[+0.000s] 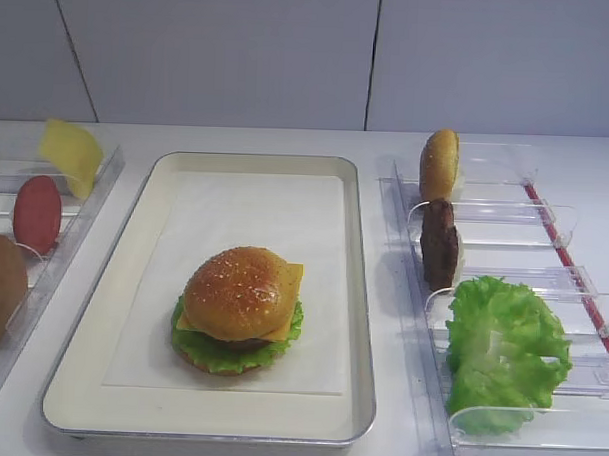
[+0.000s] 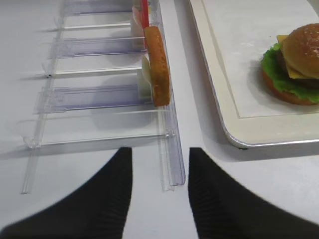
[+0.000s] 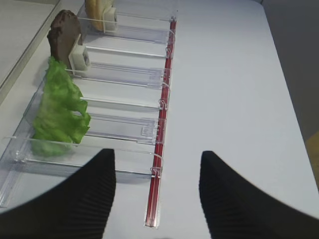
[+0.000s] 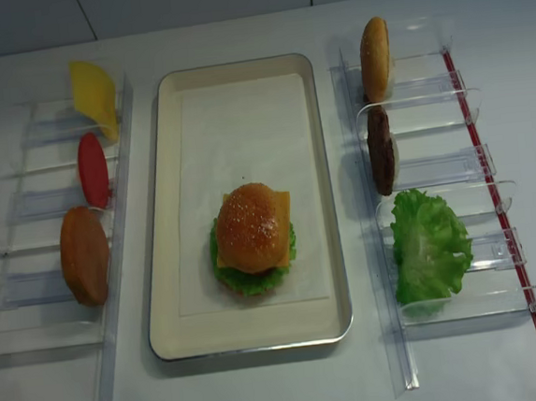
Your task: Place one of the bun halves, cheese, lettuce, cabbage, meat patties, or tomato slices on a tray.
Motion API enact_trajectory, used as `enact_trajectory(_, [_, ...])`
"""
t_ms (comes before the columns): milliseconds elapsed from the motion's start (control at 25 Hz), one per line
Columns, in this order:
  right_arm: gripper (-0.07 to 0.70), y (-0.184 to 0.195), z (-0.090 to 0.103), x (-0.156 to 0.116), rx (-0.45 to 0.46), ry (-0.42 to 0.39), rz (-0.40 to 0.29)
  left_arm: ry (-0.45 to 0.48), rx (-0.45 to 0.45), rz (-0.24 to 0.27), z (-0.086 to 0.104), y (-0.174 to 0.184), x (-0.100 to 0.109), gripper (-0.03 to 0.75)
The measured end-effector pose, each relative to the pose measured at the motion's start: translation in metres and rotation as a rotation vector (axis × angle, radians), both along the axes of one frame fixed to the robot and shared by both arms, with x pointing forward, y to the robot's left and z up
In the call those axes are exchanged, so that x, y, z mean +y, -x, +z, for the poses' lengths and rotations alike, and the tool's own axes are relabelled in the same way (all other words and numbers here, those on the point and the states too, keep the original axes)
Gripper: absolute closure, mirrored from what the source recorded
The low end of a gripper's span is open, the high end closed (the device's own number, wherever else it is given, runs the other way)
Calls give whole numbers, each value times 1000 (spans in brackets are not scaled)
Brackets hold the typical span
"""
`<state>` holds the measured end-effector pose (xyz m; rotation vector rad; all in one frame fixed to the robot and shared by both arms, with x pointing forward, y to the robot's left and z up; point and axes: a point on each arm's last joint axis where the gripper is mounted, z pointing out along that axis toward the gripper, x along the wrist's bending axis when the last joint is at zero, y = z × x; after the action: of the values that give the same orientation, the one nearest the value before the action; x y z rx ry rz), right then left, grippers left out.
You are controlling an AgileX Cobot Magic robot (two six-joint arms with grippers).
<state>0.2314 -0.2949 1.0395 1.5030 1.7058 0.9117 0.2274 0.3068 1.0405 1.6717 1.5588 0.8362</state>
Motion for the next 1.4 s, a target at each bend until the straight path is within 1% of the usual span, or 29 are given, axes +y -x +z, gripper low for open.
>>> enact_trajectory(1400, [217,0,0,0,-1,0,0,0,0,0,0,0,0,461])
